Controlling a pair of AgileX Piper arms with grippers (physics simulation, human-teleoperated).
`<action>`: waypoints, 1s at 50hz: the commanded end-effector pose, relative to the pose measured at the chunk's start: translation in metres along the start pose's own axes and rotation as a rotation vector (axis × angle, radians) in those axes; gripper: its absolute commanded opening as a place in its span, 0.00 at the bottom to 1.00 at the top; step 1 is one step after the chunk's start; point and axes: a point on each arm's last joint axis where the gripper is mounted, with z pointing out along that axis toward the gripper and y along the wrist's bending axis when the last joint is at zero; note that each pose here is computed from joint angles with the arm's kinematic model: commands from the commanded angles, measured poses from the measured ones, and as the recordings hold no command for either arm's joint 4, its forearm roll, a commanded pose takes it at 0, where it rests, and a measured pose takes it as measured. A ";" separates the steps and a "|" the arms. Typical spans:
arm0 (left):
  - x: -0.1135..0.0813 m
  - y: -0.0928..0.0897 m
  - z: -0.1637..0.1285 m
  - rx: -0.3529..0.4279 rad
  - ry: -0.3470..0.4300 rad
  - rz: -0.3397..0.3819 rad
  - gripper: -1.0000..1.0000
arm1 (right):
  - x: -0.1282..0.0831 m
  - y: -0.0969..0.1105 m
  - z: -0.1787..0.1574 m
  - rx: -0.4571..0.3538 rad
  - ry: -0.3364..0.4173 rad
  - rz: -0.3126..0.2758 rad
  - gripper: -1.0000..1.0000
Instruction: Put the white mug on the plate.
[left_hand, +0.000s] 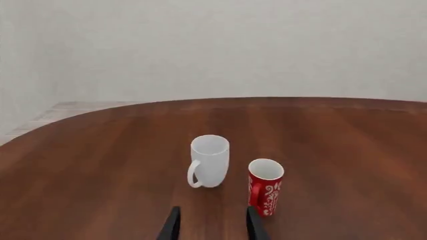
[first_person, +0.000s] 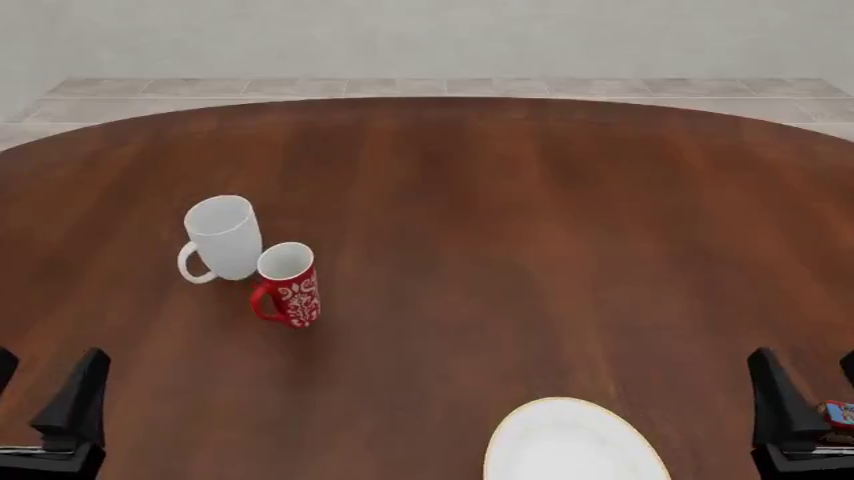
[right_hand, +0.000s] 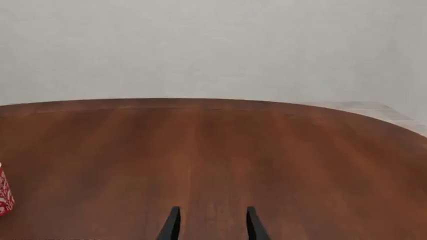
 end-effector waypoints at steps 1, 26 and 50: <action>-0.019 0.000 0.000 -0.002 -0.002 0.003 1.00 | 0.000 0.001 0.000 -0.013 0.001 0.000 1.00; -0.001 0.000 0.000 0.007 0.006 0.009 1.00 | 0.000 0.001 0.001 -0.013 0.001 0.000 1.00; -0.072 0.000 0.031 0.000 0.089 0.079 1.00 | 0.001 0.001 0.000 -0.013 0.002 -0.002 1.00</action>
